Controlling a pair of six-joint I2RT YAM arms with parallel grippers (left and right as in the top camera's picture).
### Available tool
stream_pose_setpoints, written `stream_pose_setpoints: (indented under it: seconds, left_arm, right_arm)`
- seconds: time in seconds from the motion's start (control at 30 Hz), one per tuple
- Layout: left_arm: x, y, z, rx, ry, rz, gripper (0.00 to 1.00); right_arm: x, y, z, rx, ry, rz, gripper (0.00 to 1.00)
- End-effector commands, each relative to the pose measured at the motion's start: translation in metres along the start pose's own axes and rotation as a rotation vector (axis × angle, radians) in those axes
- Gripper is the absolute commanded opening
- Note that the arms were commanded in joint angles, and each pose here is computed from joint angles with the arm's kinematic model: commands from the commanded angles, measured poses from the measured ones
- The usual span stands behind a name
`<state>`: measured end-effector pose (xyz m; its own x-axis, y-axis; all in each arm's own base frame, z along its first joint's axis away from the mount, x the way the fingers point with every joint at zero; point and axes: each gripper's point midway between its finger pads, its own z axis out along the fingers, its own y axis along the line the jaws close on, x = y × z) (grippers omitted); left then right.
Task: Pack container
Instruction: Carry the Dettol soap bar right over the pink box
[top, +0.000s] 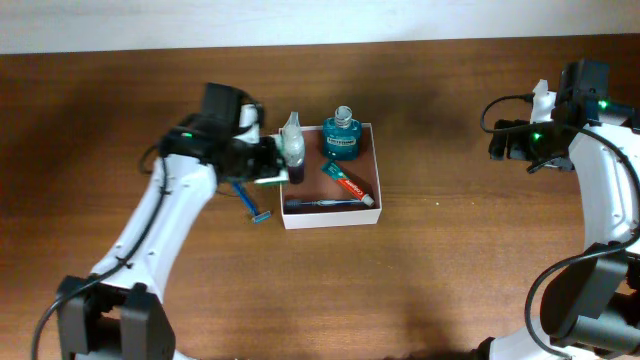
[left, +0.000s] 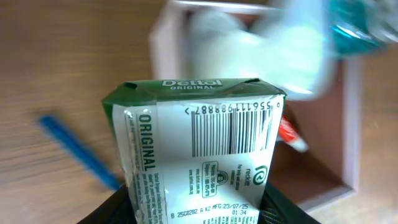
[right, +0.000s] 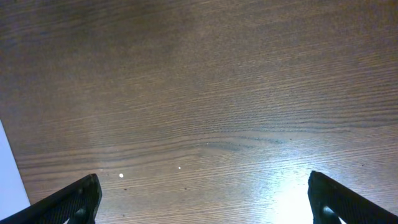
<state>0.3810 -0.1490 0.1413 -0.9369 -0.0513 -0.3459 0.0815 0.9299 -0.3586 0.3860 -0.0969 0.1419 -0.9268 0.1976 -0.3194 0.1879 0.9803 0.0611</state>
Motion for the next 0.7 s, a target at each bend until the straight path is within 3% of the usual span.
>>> stream_pose_setpoints:
  seconds: [0.0,0.23,0.67]
  left_arm:
    - [0.001,-0.048,-0.007,0.088,-0.031,0.064,0.09]
    - [0.017,-0.078,-0.002,0.113,-0.008,0.109,0.09]
    - [0.012,-0.071,0.0,0.044,-0.045,0.112,0.09]
  right_arm:
    - [-0.008,0.0,-0.016,-0.004,-0.048,0.008,0.99]
    - [-0.008,0.0,-0.016,-0.004,-0.048,0.008,0.99]
    - [-0.008,0.0,-0.016,-0.004,-0.048,0.008,0.99]
